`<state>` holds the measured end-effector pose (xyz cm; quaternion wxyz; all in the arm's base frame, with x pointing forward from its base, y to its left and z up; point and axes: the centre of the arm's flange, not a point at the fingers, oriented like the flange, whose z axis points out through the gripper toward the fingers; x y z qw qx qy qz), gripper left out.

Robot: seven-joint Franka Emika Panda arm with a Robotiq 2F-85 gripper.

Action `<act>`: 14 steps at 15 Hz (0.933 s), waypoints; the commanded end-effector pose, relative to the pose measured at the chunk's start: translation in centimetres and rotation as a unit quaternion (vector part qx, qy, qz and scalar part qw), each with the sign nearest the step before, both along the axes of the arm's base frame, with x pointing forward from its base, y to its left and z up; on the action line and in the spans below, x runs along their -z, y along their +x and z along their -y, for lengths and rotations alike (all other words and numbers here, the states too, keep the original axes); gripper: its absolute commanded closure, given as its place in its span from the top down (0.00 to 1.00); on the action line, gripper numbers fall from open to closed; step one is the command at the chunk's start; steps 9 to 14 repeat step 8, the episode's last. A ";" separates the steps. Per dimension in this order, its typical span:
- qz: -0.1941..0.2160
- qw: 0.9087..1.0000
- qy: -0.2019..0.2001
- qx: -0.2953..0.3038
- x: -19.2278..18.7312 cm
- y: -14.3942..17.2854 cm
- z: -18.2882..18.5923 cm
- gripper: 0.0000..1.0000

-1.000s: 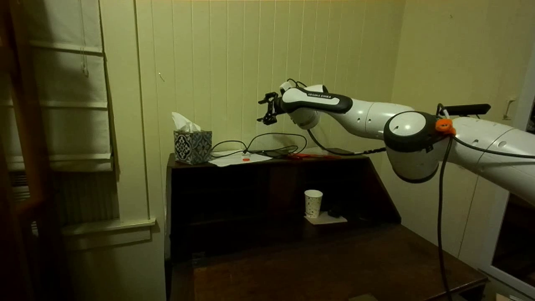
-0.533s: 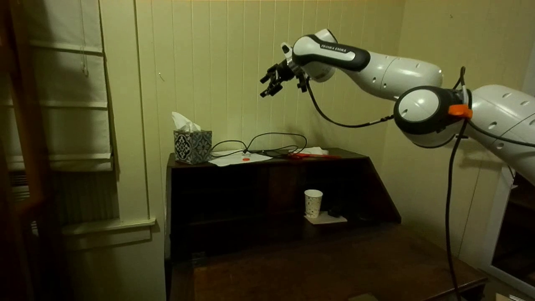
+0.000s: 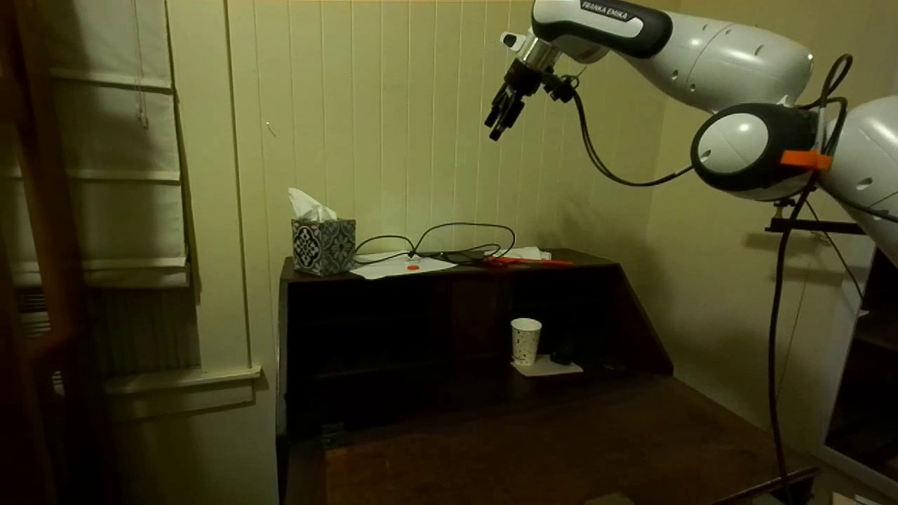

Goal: Put the cable on the top shelf

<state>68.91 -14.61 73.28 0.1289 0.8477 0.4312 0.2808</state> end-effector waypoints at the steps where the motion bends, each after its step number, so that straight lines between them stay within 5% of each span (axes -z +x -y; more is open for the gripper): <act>1: -0.089 0.995 0.037 0.036 3.7 -7.3 -0.8 1.00; 4: -0.163 0.982 0.053 0.076 5.3 -8.7 -0.3 1.00; 5: -0.130 0.990 0.037 0.049 1.1 -3.3 0.5 1.00; 14: -0.135 0.989 0.038 0.052 1.4 -3.2 0.6 1.00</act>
